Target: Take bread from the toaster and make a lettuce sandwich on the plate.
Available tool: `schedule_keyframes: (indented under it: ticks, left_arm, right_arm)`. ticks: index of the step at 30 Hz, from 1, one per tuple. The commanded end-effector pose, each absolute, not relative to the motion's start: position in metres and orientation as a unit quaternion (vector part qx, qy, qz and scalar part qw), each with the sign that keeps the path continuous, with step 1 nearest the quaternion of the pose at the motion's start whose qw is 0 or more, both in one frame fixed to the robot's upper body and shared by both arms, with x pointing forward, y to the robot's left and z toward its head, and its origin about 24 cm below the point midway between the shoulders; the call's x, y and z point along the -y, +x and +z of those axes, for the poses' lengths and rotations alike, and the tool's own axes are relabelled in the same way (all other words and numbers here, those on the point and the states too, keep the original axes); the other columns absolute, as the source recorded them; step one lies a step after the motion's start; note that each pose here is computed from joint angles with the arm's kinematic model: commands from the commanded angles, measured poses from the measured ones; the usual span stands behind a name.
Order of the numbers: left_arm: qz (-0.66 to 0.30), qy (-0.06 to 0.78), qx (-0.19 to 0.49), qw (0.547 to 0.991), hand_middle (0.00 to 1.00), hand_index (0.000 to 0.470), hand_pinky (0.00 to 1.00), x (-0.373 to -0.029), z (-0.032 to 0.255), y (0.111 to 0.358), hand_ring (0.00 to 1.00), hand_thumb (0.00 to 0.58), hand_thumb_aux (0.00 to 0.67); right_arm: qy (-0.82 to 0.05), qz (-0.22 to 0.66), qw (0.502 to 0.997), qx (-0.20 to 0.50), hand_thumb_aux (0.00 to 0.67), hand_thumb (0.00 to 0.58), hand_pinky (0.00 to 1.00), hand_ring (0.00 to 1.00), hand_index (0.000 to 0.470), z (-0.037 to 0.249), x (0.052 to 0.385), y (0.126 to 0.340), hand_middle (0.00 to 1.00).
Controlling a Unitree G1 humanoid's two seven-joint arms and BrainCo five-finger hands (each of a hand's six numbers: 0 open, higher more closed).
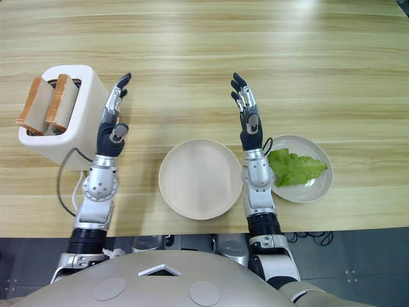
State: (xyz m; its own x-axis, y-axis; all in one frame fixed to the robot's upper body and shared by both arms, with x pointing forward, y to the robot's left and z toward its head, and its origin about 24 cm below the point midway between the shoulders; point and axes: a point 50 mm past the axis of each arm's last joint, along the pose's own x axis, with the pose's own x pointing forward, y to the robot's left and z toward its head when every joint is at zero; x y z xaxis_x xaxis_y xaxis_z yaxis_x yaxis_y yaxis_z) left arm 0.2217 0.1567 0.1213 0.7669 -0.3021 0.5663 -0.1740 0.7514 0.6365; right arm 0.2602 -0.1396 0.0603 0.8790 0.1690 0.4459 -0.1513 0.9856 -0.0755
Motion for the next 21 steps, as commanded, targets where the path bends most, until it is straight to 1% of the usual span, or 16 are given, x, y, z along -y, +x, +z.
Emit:
schedule_keyframes:
  ticks: [1, 5, 9, 11, 14, 17, 21]
  left_arm:
    - [0.008, 0.473, 0.316, 0.823, 0.0, 0.0, 0.0, -0.183, 0.145, 0.216, 0.0, 0.0, 0.0]
    - [0.059, 0.558, 0.266, 0.784, 0.0, 0.0, 0.0, -0.227, 0.162, 0.211, 0.0, 0.0, 0.0]
    - [0.108, 0.613, 0.208, 0.754, 0.0, 0.0, 0.0, -0.268, 0.172, 0.205, 0.0, 0.0, 0.0]
    - [0.117, 0.636, 0.167, 0.744, 0.0, 0.0, 0.0, -0.284, 0.168, 0.204, 0.0, 0.0, 0.0]
    - [0.135, 0.648, 0.108, 0.742, 0.0, 0.0, 0.0, -0.308, 0.156, 0.202, 0.0, 0.0, 0.0]
    - [0.173, 0.638, 0.074, 0.747, 0.0, 0.0, 0.0, -0.329, 0.147, 0.204, 0.0, 0.0, 0.0]
    - [0.19, 0.636, 0.029, 0.747, 0.0, 0.0, 0.0, -0.344, 0.132, 0.208, 0.0, 0.0, 0.0]
  right_arm:
    - [-0.012, 0.084, 0.972, 0.221, 0.0, 0.0, 0.0, 0.0, 0.0, 0.056, 0.137, 0.263, 0.0]
    - [-0.01, 0.082, 0.972, 0.22, 0.0, 0.0, 0.0, 0.0, 0.0, 0.055, 0.135, 0.262, 0.0]
    - [-0.008, 0.084, 0.972, 0.218, 0.0, 0.0, 0.0, 0.0, 0.0, 0.054, 0.132, 0.264, 0.0]
    - [-0.008, 0.087, 0.972, 0.217, 0.0, 0.0, 0.0, 0.0, 0.0, 0.054, 0.13, 0.264, 0.0]
    - [-0.007, 0.092, 0.972, 0.215, 0.0, 0.0, 0.0, 0.0, 0.0, 0.053, 0.128, 0.266, 0.0]
    - [-0.005, 0.093, 0.973, 0.213, 0.0, 0.0, 0.0, 0.0, 0.0, 0.052, 0.128, 0.268, 0.0]
    - [-0.007, 0.093, 0.973, 0.213, 0.0, 0.0, 0.0, 0.0, 0.0, 0.051, 0.127, 0.269, 0.0]
